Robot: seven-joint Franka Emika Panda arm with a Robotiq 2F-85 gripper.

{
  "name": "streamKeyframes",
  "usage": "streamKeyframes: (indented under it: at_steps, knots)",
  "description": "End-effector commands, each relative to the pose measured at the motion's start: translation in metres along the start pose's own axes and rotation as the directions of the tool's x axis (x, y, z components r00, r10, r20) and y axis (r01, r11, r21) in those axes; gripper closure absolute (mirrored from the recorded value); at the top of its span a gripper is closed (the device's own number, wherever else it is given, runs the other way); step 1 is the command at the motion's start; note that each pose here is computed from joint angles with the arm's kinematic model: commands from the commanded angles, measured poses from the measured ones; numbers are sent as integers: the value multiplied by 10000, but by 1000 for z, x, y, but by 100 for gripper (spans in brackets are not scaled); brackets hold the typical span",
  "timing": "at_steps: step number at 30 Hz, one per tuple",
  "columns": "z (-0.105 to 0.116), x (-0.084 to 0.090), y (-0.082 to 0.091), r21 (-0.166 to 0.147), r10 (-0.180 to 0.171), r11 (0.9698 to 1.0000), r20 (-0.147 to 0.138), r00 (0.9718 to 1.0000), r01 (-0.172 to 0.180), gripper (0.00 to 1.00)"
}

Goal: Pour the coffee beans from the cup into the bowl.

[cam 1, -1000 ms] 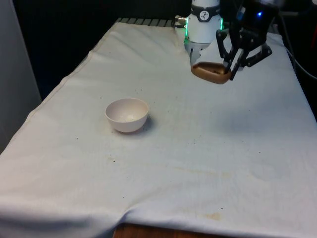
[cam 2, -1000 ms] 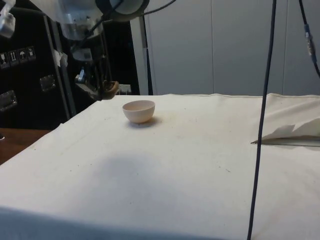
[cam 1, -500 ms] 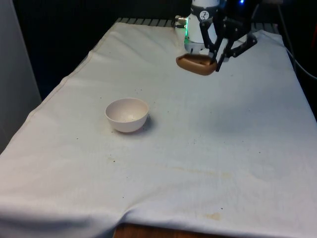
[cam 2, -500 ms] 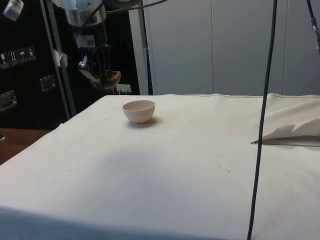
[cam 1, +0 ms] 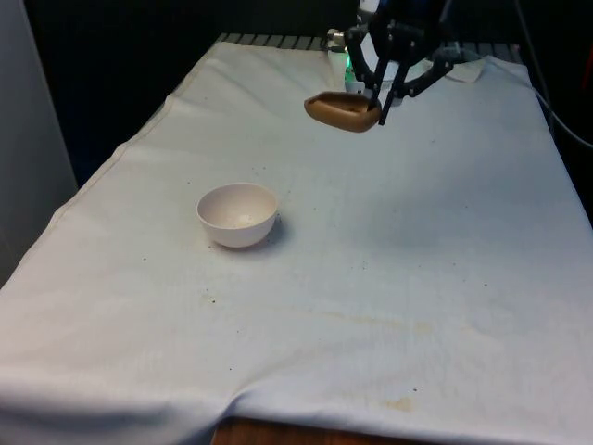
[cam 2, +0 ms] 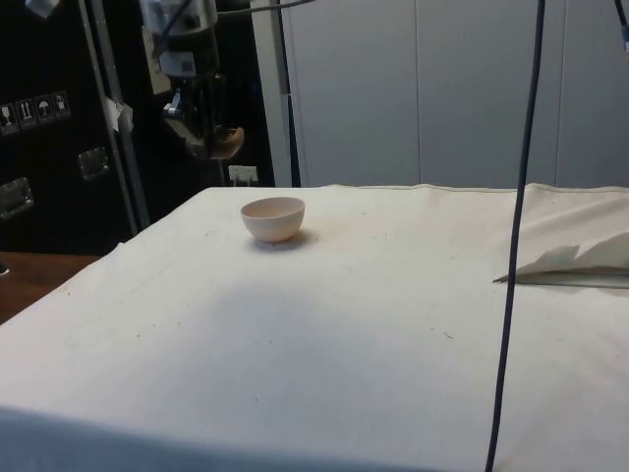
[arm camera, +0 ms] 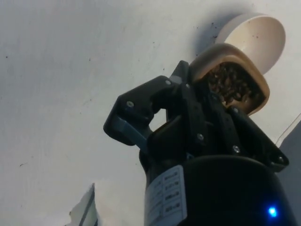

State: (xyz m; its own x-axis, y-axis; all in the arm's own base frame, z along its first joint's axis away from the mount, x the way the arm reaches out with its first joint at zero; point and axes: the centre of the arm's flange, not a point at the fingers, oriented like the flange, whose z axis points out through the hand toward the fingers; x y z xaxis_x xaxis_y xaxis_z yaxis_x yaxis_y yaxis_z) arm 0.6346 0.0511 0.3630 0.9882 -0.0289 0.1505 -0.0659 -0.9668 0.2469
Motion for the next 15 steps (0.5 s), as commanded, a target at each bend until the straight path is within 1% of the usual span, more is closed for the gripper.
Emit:
streamKeyframes:
  at_steps: [1, 7, 8, 9, 14, 15]
  knots:
    - [0, 0, 5, 212, 11, 9998, -40, 10000, -10, 98]
    - [3, 2, 18, 458, 98, 9989, -19, 10000, -97, 98]
    - [4, 3, 17, 296, 115, 9995, 32, 9999, -116, 98]
    - [3, 3, 22, 548, 129, 9984, -14, 9999, -128, 98]
    - [6, 5, 34, 775, 211, 9968, 3, 9998, -211, 98]
    - [7, 6, 38, 875, 245, 9959, 12, 9997, -245, 98]
